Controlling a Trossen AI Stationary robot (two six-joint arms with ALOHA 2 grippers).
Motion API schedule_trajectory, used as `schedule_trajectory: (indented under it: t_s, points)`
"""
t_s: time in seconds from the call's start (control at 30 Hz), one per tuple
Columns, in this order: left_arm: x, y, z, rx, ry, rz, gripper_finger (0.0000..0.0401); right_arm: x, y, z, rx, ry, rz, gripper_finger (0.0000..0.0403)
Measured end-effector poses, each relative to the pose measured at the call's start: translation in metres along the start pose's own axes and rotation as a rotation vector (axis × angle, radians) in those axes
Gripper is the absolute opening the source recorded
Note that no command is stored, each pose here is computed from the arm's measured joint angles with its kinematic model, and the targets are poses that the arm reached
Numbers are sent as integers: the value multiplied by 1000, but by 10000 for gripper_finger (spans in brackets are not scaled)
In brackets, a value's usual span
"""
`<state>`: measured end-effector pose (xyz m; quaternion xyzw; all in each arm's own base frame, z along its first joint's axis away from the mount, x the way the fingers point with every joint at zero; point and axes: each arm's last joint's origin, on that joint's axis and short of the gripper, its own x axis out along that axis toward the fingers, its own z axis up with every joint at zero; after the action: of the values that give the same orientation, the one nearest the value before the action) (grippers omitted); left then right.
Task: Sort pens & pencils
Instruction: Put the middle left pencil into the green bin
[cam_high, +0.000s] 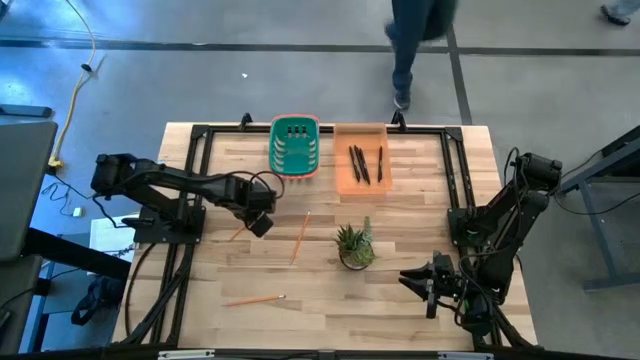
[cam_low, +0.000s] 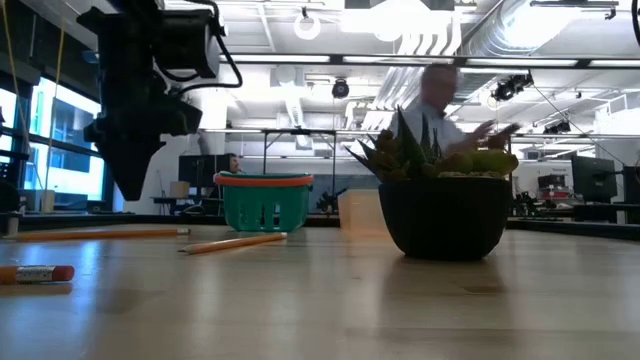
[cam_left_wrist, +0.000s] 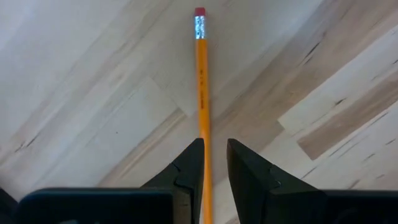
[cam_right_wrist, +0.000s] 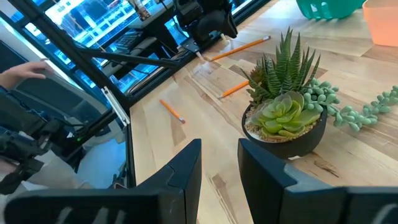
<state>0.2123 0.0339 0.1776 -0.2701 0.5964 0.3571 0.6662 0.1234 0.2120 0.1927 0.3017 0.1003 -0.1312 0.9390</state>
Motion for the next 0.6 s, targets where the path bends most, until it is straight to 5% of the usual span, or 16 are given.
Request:
schedule_trajectory:
  t_s: [0.6]
  points:
    - [11, 2, 12, 12, 22, -24, 58, 0, 2, 0, 24, -1, 9, 96]
